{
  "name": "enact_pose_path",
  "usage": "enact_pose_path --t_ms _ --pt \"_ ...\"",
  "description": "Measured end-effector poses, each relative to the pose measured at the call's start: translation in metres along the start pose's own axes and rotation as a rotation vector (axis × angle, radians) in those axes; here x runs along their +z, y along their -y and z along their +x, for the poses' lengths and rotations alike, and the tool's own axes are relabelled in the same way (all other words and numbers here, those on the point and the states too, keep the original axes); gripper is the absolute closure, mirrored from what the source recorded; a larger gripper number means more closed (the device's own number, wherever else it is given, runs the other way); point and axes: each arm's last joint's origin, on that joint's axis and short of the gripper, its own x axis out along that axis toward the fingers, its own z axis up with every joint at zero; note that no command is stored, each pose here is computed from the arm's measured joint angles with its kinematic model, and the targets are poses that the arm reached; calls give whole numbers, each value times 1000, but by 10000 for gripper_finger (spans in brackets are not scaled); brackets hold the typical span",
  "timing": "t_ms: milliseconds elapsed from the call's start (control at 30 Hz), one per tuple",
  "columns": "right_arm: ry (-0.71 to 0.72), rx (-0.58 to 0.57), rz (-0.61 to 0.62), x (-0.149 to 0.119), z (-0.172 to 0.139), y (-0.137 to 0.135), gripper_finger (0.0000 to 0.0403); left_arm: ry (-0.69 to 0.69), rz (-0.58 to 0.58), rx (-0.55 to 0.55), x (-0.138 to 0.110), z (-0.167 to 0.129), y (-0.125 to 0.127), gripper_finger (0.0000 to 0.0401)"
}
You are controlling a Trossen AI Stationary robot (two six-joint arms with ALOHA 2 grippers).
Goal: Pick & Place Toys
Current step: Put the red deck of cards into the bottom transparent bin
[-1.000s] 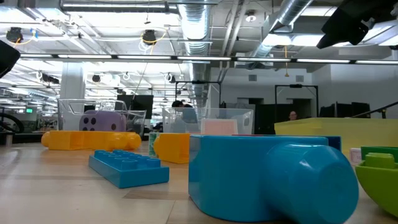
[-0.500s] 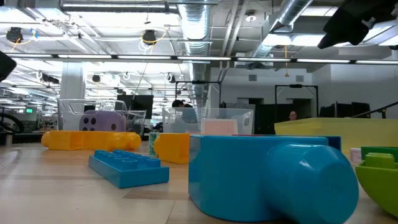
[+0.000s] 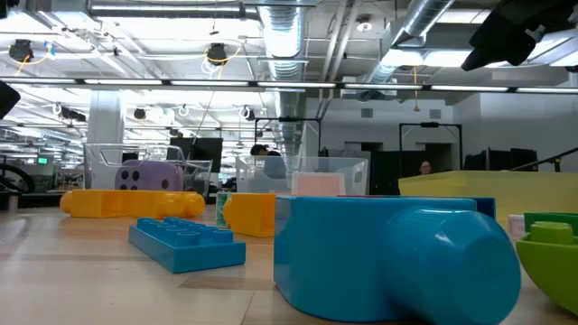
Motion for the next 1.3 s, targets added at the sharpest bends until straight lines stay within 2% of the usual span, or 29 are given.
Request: enact_pose_path --t_ms 333,700,967,1300 --pt "0 0 -1 0 0 0 180 -7 -5 -14 -1 -1 1 1" --pt "0 0 -3 0 0 0 180 -14 -27 30 0 -1 -2 1" --pt "0 0 -3 0 0 0 180 -18 -9 -18 -1 -2 2 1" --pt "0 0 -3 0 0 0 180 -19 -30 53 1 -2 -4 1"
